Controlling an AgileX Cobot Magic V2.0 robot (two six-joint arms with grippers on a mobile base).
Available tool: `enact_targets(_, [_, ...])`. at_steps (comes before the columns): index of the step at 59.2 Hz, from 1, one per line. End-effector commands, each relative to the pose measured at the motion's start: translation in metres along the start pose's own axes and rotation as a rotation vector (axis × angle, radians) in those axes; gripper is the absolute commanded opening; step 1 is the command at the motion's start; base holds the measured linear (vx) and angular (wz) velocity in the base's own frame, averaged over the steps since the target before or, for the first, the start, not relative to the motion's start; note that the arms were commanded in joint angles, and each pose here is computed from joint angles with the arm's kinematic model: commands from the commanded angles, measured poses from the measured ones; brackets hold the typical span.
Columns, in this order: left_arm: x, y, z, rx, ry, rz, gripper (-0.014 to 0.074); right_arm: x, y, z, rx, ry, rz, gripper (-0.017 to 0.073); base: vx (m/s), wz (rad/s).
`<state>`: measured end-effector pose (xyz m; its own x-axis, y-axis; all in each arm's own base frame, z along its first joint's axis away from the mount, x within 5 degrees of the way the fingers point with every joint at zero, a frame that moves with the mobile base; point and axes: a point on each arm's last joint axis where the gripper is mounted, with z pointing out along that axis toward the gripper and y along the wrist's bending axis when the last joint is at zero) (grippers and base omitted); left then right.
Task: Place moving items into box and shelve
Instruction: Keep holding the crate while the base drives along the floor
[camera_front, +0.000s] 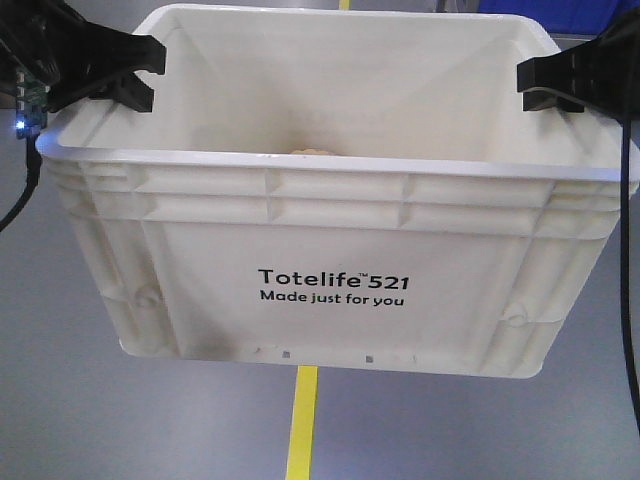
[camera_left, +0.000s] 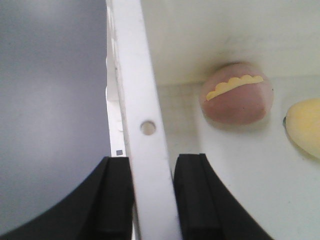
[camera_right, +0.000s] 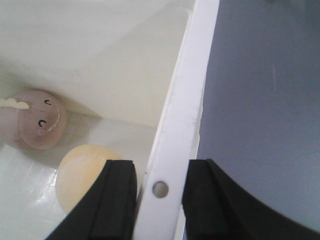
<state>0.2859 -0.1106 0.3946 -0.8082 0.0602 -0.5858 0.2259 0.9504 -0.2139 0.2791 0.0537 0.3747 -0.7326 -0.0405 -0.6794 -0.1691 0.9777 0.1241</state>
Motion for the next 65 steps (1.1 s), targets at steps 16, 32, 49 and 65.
enact_targets(16, [-0.0152,-0.017,-0.0375,0.127,-0.223,-0.012,-0.0006,-0.0199,0.005,-0.0234,-0.03,-0.191,0.032,-0.0006,0.3,0.18])
enact_targets(32, [-0.0152,-0.017,-0.0375,0.127,-0.223,-0.012,-0.0006,-0.0199,0.005,-0.0234,-0.03,-0.191,0.032,-0.0006,0.32,0.12])
enact_targets(49, [-0.0152,-0.017,-0.0375,0.127,-0.223,-0.012,-0.0006,-0.0199,0.005,-0.0234,-0.03,-0.191,0.032,-0.0006,0.35,0.04])
enact_targets(65, [-0.0152,-0.017,-0.0375,0.127,-0.223,-0.012,-0.0006,-0.0198,0.005,-0.0234,-0.03,-0.19,0.032,-0.0006,0.38,-0.03])
